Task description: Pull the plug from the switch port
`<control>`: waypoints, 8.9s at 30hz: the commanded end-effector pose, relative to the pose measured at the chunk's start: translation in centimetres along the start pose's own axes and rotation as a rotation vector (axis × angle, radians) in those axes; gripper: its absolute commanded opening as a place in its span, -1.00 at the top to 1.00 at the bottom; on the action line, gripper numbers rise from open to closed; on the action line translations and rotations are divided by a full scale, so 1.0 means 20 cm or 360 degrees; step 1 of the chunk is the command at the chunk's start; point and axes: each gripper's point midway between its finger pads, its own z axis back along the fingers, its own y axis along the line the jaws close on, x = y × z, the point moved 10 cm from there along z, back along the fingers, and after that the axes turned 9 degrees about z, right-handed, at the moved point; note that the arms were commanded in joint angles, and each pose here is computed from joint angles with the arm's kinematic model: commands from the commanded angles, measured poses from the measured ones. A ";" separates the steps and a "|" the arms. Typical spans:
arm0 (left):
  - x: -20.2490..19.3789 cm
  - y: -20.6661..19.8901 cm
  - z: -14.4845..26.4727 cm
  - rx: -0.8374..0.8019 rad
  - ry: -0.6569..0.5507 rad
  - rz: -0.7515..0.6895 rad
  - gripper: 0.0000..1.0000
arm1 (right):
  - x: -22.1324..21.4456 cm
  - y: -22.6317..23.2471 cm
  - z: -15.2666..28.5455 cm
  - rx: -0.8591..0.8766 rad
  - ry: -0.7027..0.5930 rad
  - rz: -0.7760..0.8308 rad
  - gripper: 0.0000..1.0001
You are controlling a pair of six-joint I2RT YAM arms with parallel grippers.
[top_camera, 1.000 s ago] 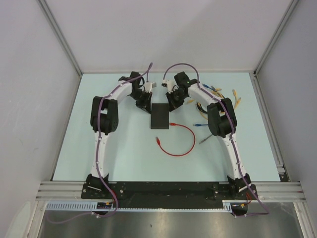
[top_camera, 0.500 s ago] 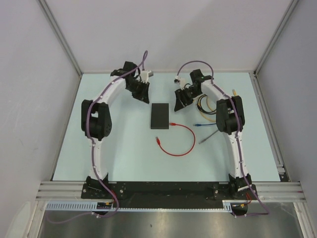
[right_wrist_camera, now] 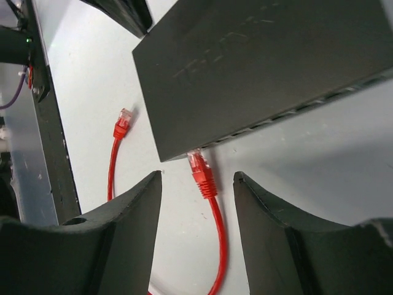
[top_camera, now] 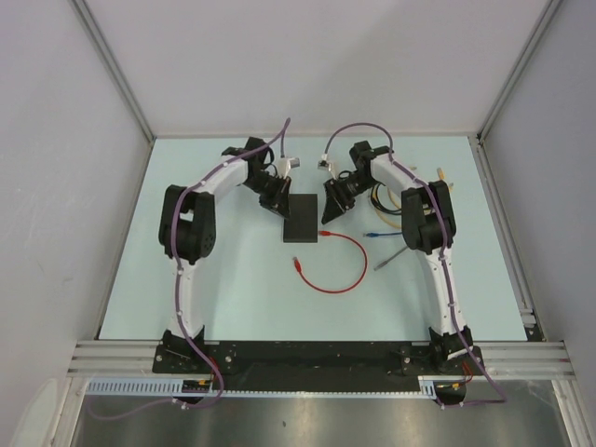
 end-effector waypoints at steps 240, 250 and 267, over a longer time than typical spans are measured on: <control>0.01 0.15 -0.18 0.0065 0.0130 0.0206 0.74 | -0.17 0.76 0.43 -0.0745 0.0410 0.1862 0.81; -0.02 0.14 -0.14 0.0080 0.0127 0.0216 0.67 | -0.07 0.67 0.01 -0.0680 0.0045 0.1055 -0.33; 0.00 0.19 -0.11 0.0026 0.0084 0.0288 0.67 | -0.38 0.77 -0.04 -0.0238 0.0553 0.1019 -0.15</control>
